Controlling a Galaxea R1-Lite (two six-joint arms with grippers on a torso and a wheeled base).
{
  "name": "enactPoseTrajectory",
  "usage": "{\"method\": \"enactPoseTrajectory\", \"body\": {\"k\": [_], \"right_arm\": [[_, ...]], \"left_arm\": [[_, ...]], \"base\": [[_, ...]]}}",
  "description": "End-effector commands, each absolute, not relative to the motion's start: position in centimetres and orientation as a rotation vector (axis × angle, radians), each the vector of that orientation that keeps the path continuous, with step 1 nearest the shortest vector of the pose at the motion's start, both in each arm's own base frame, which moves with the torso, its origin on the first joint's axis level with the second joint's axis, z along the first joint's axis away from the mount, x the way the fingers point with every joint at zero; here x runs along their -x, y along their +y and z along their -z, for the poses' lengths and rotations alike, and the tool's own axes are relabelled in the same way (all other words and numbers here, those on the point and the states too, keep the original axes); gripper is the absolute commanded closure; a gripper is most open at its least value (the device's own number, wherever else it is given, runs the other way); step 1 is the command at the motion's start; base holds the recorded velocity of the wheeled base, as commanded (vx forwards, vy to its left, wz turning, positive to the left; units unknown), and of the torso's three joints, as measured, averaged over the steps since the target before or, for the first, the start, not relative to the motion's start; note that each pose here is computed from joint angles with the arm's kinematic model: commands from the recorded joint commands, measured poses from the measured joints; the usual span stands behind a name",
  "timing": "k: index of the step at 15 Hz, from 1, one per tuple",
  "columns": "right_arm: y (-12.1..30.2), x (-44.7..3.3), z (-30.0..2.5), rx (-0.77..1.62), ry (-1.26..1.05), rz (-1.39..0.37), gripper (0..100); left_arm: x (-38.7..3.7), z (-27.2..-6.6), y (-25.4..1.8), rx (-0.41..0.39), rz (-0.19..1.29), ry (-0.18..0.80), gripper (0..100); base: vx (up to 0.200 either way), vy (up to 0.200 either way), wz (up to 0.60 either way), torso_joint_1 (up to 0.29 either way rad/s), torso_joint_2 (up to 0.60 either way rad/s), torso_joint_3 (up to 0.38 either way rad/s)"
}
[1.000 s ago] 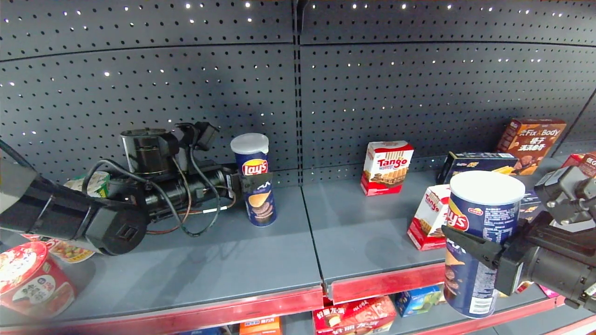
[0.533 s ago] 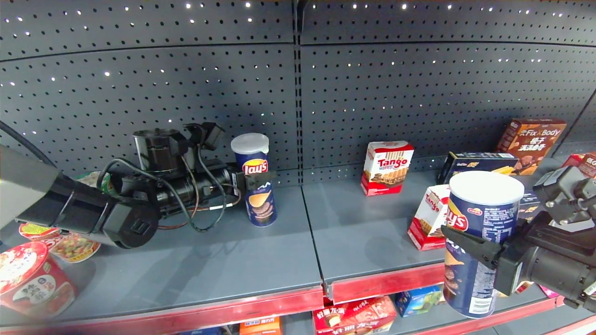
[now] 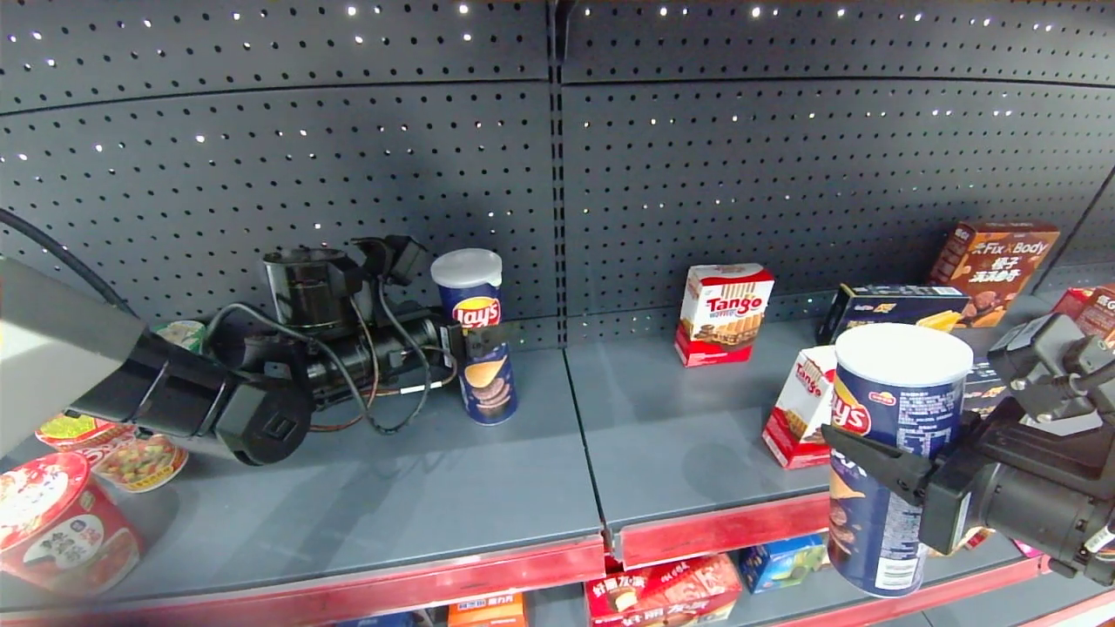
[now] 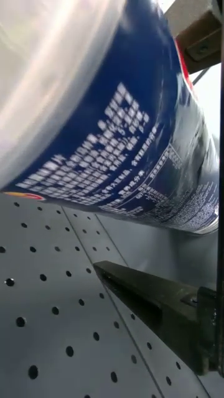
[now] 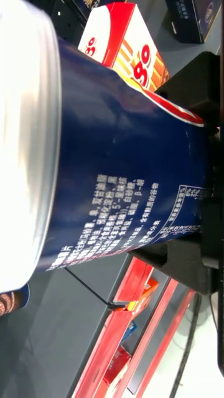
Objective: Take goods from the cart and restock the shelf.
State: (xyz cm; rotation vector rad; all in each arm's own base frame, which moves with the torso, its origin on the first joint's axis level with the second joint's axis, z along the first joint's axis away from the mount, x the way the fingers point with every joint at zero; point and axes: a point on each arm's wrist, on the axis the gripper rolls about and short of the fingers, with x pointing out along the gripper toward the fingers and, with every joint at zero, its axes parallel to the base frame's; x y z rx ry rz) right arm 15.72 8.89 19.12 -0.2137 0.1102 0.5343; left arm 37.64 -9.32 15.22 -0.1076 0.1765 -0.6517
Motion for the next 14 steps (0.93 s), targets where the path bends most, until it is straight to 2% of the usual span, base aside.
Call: {"method": "enactPoseTrajectory", "body": {"k": [1,5,6,10,14], "right_arm": [[8.9,-15.7,-19.1,0.215,0.112,-0.535,100],[8.9,-15.7,-19.1,0.215,0.112,-0.535,100],[8.9,-15.7,-19.0,0.215,0.114,-0.535,100],[8.9,-15.7,-19.0,0.215,0.115,-0.535,100],[8.8,-15.7,-19.0,0.215,0.116,-0.534,100]], "left_arm": [[-37.7,-15.1,-9.3,0.108,0.651,0.179,0],[-37.8,-15.1,-9.3,0.107,0.653,0.177,0],[-37.8,-15.1,-9.5,0.106,0.654,0.175,100],[-37.5,-15.4,-10.4,0.104,0.673,0.171,100],[-36.2,-17.3,-11.2,0.098,0.705,0.124,100]], "base": [[0.000,0.000,0.00,0.000,0.00,0.000],[0.000,0.000,0.00,0.000,0.00,0.000],[0.000,0.000,0.00,0.000,0.00,0.000],[0.000,0.000,0.00,0.000,0.00,0.000],[0.000,0.000,0.00,0.000,0.00,0.000]]}}
